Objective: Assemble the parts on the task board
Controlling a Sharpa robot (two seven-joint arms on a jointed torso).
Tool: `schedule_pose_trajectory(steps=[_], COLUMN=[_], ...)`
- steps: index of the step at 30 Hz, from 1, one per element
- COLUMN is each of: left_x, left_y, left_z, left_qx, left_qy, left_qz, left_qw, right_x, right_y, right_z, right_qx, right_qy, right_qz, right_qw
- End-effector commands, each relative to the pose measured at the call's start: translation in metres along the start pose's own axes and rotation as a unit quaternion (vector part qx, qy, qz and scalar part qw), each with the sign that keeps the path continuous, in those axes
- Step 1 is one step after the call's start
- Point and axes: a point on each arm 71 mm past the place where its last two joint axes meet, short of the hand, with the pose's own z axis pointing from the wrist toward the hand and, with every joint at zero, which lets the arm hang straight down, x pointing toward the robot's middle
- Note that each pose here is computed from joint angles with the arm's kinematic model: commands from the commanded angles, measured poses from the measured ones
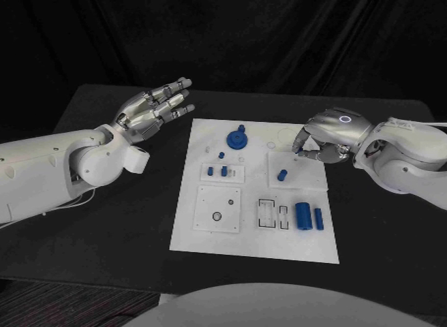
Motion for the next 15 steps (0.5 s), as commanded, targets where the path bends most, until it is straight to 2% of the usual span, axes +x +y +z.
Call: schedule_pose_trajectory(steps=[1, 8, 15], left_x=[0.0016, 0.0026, 0.0027], left_y=[0.0003, 0.0010, 0.0015], left_z=[0.0003, 0.0012, 0.0009], left_qx=[0.001, -0.002, -0.006], left_qy=[0.006, 0.009, 0.010], left_qz=[-0.007, -0.009, -0.009], left_qw=[1.000, 1.000, 1.000], right_x=[-0.010, -0.022, -0.027], right_y=[0.005, 0.026, 0.054], right_z=[-0.001, 0.000, 0.006], right_qx=[-0.007, -0.042, -0.086], right_qy=[-0.017, -0.029, -0.026], right_qz=[0.007, 0.013, 0.020], right_qw=[1.000, 0.999, 0.996])
